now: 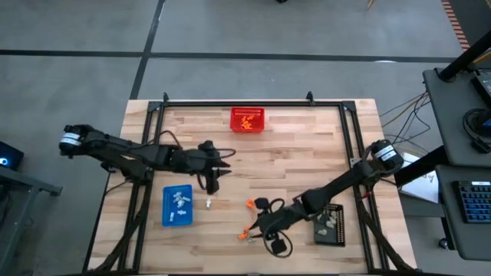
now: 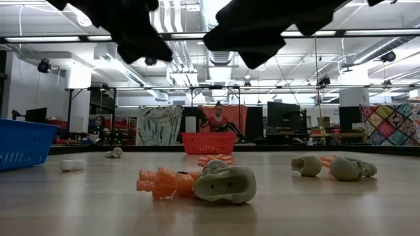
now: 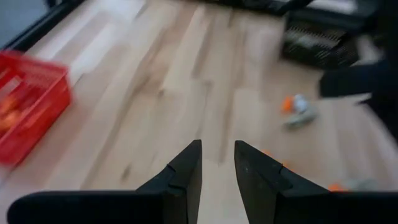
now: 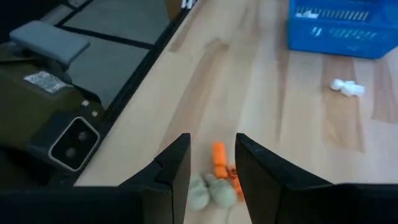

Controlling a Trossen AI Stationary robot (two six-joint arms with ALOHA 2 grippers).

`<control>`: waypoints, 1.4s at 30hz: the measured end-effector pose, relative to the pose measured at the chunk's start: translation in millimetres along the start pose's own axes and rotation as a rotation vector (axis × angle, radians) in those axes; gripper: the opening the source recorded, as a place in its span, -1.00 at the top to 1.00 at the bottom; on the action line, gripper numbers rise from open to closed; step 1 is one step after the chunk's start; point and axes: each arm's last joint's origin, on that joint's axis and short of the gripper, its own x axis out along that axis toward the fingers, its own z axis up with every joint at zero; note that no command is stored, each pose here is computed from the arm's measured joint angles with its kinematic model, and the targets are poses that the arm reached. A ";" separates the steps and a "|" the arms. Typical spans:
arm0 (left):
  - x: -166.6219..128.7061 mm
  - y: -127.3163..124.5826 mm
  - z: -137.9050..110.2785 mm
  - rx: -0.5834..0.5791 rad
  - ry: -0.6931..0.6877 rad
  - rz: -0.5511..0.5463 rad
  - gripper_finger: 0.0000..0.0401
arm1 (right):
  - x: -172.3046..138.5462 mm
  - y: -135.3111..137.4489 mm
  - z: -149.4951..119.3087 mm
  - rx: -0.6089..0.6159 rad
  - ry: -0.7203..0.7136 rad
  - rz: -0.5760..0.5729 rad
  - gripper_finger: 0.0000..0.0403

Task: Sort Halloween decoration
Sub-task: Put the gray skull toy into the black bin

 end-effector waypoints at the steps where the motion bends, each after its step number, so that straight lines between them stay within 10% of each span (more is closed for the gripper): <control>1: -1.1 -5.6 0.3 -0.002 -0.023 -0.013 0.62 | 2.0 3.2 -0.1 -0.004 0.003 -0.002 0.43; 27: -14.1 -58.1 -1.5 0.035 -0.203 -0.121 0.62 | 26.8 27.2 -17.2 -0.024 0.241 -0.142 0.43; 42: -10.7 -58.3 -3.4 0.046 -0.191 -0.111 0.62 | 29.8 31.4 -20.0 0.016 0.232 -0.140 0.03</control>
